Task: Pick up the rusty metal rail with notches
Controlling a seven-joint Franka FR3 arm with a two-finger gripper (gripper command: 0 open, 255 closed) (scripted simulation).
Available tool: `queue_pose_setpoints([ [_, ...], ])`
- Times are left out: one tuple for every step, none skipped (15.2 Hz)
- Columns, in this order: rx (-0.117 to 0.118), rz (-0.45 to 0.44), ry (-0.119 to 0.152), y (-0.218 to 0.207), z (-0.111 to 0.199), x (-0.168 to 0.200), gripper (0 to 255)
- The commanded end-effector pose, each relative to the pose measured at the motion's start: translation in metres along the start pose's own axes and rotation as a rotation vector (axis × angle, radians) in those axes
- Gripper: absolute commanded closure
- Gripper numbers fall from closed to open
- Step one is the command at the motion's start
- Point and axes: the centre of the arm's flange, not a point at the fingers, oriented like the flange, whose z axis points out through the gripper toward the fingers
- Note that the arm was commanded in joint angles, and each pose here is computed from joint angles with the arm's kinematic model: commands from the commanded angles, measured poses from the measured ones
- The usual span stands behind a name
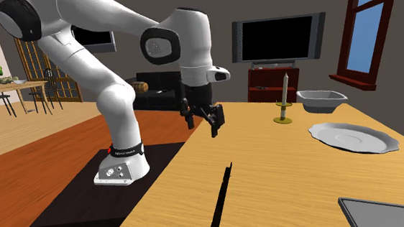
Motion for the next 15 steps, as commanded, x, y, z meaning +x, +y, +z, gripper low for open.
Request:
queue_pose_setpoints([
  [0.006,-0.077,-0.005,0.019,0.015,-0.012,0],
  [0.009,-0.113,-0.007,0.03,0.022,-0.017,0],
  [0.013,-0.148,-0.009,0.04,0.029,-0.021,0],
  [0.016,-0.184,-0.01,0.051,0.036,-0.025,0],
  [0.02,-0.219,-0.012,0.061,0.043,-0.029,0],
  [0.023,-0.255,-0.014,0.072,0.051,-0.033,0],
  [0.027,-0.291,-0.016,0.083,0.058,-0.036,0],
  [0.031,-0.326,-0.018,0.094,0.065,-0.039,0],
  [0.034,-0.362,-0.02,0.105,0.073,-0.041,0],
  [0.036,-0.383,-0.021,0.111,0.077,-0.043,0],
  [0.036,-0.383,-0.021,0.112,0.083,-0.043,0],
  [0.036,-0.383,-0.021,0.112,0.088,-0.044,0],
  [0.036,-0.383,-0.021,0.112,0.093,-0.045,0],
  [0.036,-0.383,-0.021,0.113,0.098,-0.045,0],
  [0.036,-0.383,-0.021,0.113,0.103,-0.046,0],
])
